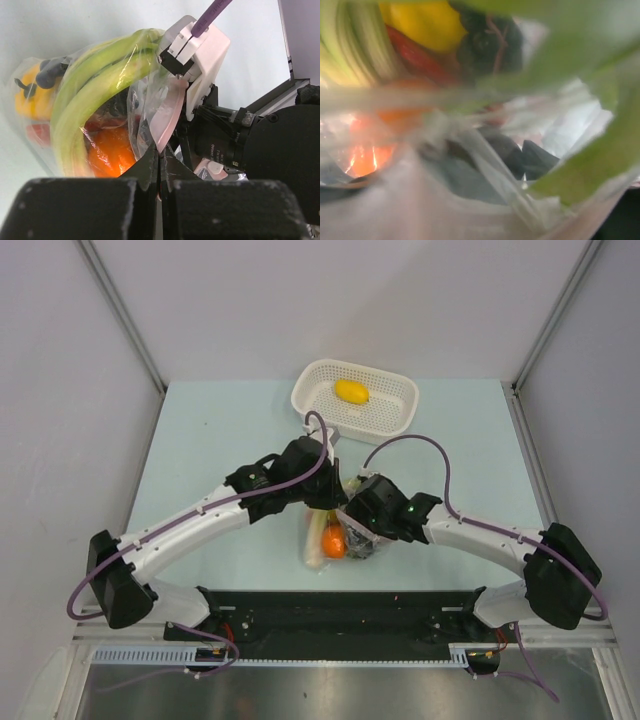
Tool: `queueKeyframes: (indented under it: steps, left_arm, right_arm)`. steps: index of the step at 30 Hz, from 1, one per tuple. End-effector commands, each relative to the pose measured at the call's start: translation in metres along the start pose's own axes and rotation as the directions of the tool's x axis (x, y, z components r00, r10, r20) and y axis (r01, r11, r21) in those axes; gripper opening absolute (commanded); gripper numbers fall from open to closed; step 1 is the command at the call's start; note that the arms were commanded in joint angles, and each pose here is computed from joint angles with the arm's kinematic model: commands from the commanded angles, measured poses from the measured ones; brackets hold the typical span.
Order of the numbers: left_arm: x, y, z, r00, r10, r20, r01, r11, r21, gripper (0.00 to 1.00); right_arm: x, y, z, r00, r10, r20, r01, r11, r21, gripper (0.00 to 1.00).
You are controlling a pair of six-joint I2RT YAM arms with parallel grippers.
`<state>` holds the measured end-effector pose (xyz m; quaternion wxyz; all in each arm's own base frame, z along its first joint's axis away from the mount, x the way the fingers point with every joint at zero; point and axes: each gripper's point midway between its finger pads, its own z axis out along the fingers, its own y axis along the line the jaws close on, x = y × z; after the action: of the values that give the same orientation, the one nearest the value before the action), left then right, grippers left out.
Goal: Open the zip-top bag and remove the fake food
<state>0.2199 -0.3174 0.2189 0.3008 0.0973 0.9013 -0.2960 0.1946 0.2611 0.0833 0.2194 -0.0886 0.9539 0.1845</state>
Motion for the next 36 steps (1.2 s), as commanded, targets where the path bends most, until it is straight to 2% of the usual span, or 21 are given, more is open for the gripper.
queueKeyframes:
  steps: [1,4,5,8,11,16,19,22,24,27,29,30,32,33,34,36]
  left_arm:
    - [-0.015,-0.008,-0.008,0.998,-0.01,0.06,0.009,1.0,0.026,0.0]
    - [-0.018,-0.004,-0.013,0.997,-0.008,0.078,0.007,1.0,0.008,0.0]
    - [-0.018,-0.002,-0.015,0.997,-0.007,0.08,0.007,1.0,-0.003,0.0]
    - [-0.02,0.006,-0.019,0.995,-0.006,0.1,0.009,0.999,-0.037,0.0]
    - [-0.024,0.012,-0.024,0.992,-0.004,0.127,0.013,0.998,-0.068,0.0]
    - [-0.025,0.02,-0.027,0.99,0.006,0.143,0.009,0.994,-0.105,0.0]
    - [-0.024,0.02,-0.028,0.99,0.009,0.139,0.005,0.995,-0.103,0.0]
    - [-0.025,0.019,-0.031,0.99,0.013,0.141,0.001,0.995,-0.099,0.0]
    - [-0.025,0.019,-0.032,0.99,0.02,0.139,-0.007,0.995,-0.096,0.0]
    - [-0.022,0.019,-0.034,0.991,0.029,0.129,-0.018,0.996,-0.09,0.0]
    - [-0.02,0.021,-0.035,0.991,0.037,0.128,-0.025,0.996,-0.089,0.0]
    - [-0.021,0.021,-0.036,0.99,0.04,0.132,-0.028,0.996,-0.09,0.0]
    - [-0.019,0.022,-0.037,0.991,0.052,0.127,-0.041,0.995,-0.089,0.0]
    - [-0.019,0.021,-0.038,0.99,0.054,0.13,-0.043,0.995,-0.086,0.0]
    - [-0.019,0.022,-0.039,0.99,0.057,0.127,-0.047,0.995,-0.086,0.0]
    - [-0.02,0.021,-0.042,0.989,0.066,0.131,-0.056,0.995,-0.082,0.0]
  right_arm:
    - [-0.005,-0.006,-0.005,0.999,0.016,0.032,-0.016,1.0,0.007,0.6]
    - [-0.021,0.007,-0.034,0.995,-0.011,0.096,0.014,1.0,-0.025,0.39]
    - [-0.024,0.006,-0.044,0.993,-0.035,0.109,0.036,0.999,-0.009,0.27]
    - [-0.038,0.021,-0.082,0.979,-0.06,0.196,0.07,0.997,-0.044,0.08]
    - [-0.05,0.031,-0.114,0.956,-0.061,0.286,0.09,0.992,-0.092,0.01]
    - [-0.076,0.035,-0.154,0.891,-0.039,0.452,0.11,0.985,-0.133,0.0]
    - [-0.101,0.037,-0.184,0.818,-0.015,0.575,0.12,0.982,-0.144,0.0]
    - [-0.136,0.033,-0.217,0.716,0.027,0.698,0.084,0.989,-0.125,0.0]
    - [-0.165,0.021,-0.232,0.657,0.049,0.752,0.012,0.997,-0.075,0.0]
    - [-0.213,-0.009,-0.224,0.601,0.05,0.797,-0.102,0.995,0.015,0.0]
    - [-0.241,-0.017,-0.222,0.567,0.059,0.822,-0.116,0.993,0.009,0.0]
    - [-0.265,-0.039,-0.205,0.555,0.062,0.83,-0.171,0.984,0.04,0.0]
    - [-0.291,-0.052,-0.193,0.55,0.065,0.833,-0.196,0.979,0.052,0.0]
    - [-0.307,-0.067,-0.192,0.525,0.071,0.848,-0.222,0.973,0.056,0.0]
    - [-0.316,-0.075,-0.158,0.571,0.065,0.819,-0.219,0.973,0.076,0.0]
    - [-0.339,-0.082,-0.147,0.564,0.045,0.824,-0.212,0.973,0.092,0.0]
